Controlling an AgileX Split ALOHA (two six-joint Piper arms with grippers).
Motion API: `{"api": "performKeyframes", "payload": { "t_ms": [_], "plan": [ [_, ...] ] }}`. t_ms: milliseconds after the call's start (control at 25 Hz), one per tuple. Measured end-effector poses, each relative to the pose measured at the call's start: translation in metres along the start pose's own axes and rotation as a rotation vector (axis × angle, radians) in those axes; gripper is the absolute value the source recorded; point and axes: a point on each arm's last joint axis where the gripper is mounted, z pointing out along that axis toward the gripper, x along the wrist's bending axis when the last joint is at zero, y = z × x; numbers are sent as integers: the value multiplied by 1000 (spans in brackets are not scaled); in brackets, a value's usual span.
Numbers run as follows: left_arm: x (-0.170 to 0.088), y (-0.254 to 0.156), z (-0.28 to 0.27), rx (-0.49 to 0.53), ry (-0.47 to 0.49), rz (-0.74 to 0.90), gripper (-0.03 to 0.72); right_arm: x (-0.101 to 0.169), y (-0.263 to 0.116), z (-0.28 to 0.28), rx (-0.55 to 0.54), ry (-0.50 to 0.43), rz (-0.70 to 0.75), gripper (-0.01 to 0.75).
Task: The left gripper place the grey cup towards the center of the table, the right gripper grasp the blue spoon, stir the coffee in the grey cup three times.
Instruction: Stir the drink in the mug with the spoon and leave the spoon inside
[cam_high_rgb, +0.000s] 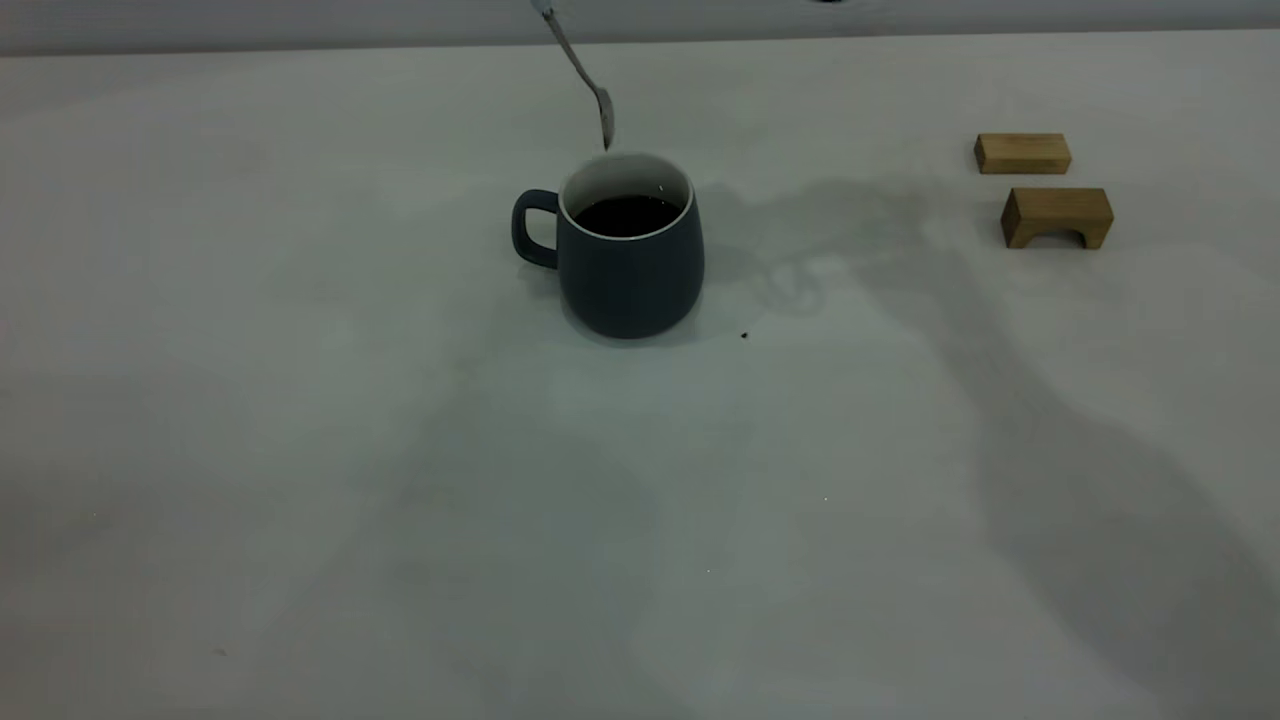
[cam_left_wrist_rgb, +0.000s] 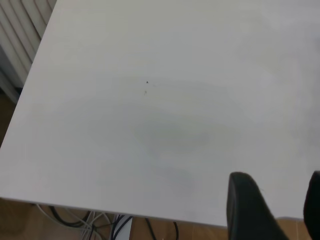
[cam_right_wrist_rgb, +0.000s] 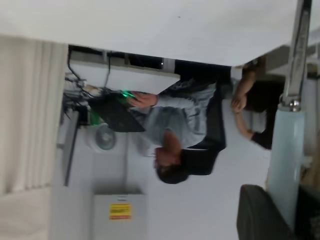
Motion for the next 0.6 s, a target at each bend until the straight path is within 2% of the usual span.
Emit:
{"api": "performKeyframes", "payload": {
  "t_ms": [160, 600],
  "plan": [
    [0, 0, 0, 0, 1, 0, 351, 0, 4, 2, 10, 1, 64, 147],
    [0, 0, 0, 0, 1, 0, 351, -2, 61, 13, 41, 17, 205, 147]
  ]
}}
